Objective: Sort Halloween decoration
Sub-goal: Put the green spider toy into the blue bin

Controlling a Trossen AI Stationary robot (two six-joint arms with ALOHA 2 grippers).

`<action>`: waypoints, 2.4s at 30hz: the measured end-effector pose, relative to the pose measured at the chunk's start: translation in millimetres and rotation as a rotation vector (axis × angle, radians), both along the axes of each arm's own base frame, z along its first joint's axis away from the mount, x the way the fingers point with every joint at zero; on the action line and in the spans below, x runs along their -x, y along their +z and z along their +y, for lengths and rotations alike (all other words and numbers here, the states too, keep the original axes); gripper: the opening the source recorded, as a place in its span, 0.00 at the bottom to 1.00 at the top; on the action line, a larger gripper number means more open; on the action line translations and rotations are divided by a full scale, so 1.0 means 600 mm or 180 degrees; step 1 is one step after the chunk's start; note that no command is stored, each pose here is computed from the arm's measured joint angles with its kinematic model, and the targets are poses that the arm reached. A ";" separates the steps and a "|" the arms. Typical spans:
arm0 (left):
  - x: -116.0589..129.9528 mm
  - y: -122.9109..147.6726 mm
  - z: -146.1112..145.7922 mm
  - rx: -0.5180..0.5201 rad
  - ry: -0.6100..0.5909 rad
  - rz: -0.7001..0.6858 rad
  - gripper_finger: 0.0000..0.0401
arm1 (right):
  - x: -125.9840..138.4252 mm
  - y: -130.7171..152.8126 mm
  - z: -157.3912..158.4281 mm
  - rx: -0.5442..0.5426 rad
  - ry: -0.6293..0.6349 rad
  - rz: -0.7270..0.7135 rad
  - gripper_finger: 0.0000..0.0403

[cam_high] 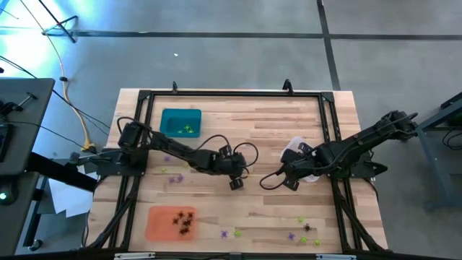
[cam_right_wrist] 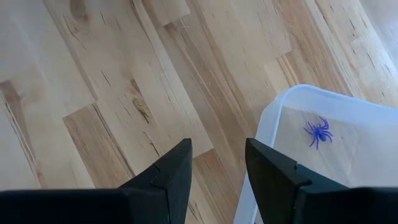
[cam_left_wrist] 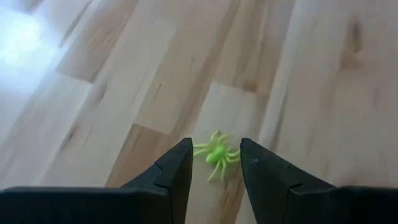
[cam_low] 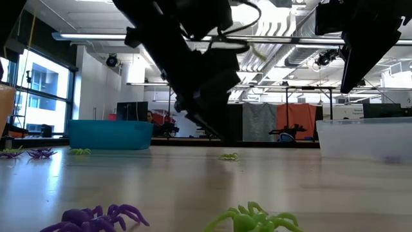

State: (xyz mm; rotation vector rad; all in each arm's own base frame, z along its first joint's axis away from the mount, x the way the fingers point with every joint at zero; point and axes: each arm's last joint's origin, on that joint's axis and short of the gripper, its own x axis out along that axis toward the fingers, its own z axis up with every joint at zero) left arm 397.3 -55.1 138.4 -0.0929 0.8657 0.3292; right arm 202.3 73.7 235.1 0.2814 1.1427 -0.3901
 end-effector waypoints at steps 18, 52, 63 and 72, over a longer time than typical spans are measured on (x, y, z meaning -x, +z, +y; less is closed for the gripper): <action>-0.006 -0.062 0.022 0.0194 0.0186 0.0304 0.33 | -0.001 0.000 0.001 -0.0013 -0.0001 -0.0030 0.36; -0.043 -0.009 0.033 0.0129 -0.0036 -0.0717 0.37 | -0.003 0.001 0.001 -0.0029 -0.0001 -0.0073 0.36; -0.054 -0.036 0.057 0.0333 -0.0149 -0.0740 0.41 | -0.004 0.002 0.002 -0.0036 0.0000 -0.0089 0.36; -0.058 -0.068 0.066 0.0445 -0.0207 -0.0655 0.41 | -0.005 0.002 0.002 -0.0039 -0.0001 -0.0097 0.36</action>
